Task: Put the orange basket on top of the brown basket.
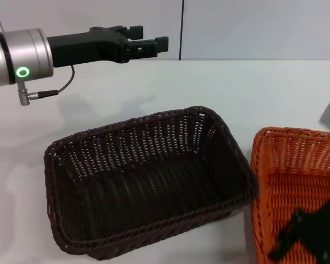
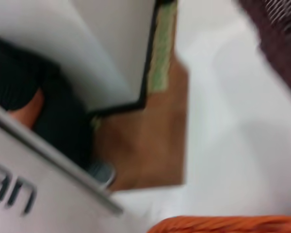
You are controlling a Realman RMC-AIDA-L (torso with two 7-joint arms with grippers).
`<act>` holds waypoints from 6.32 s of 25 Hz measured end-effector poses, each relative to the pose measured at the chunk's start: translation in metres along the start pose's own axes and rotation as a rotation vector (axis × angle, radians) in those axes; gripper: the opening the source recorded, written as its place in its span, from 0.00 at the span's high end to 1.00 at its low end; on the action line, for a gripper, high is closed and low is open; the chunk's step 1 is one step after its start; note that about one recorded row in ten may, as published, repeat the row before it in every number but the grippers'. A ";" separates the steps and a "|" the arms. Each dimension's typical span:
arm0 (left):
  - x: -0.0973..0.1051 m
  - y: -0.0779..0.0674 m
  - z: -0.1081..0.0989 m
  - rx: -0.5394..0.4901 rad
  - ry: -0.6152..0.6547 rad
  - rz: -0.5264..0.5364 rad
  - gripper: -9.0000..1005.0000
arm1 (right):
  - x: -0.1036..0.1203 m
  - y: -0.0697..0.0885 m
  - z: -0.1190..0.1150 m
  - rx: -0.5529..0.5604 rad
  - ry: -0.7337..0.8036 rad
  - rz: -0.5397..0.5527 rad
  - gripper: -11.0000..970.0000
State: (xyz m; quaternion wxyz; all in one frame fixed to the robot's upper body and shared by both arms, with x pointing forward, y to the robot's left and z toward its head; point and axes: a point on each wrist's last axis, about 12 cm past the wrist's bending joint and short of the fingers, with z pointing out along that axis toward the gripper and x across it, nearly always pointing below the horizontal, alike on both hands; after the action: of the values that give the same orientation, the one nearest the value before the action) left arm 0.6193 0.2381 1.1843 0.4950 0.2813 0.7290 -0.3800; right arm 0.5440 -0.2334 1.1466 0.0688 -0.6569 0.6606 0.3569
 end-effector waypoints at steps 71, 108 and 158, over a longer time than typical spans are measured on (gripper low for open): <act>-0.014 0.012 0.017 -0.077 -0.048 0.003 0.14 | 0.101 -0.002 -0.136 0.718 -0.152 0.232 0.81; -0.020 0.028 0.012 -0.202 -0.096 0.015 0.14 | 0.099 0.021 -0.078 0.797 -1.460 0.310 0.83; -0.015 0.041 0.006 -0.277 -0.187 -0.033 0.14 | 0.094 -0.002 0.000 0.655 -1.399 0.437 0.42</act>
State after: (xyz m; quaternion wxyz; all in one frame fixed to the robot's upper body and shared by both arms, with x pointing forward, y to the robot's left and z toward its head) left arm 0.6596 0.2549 1.1855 0.5883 0.1620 0.7297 -0.3084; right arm 0.5338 -0.3107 1.0934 0.5845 -0.0833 0.6493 0.4793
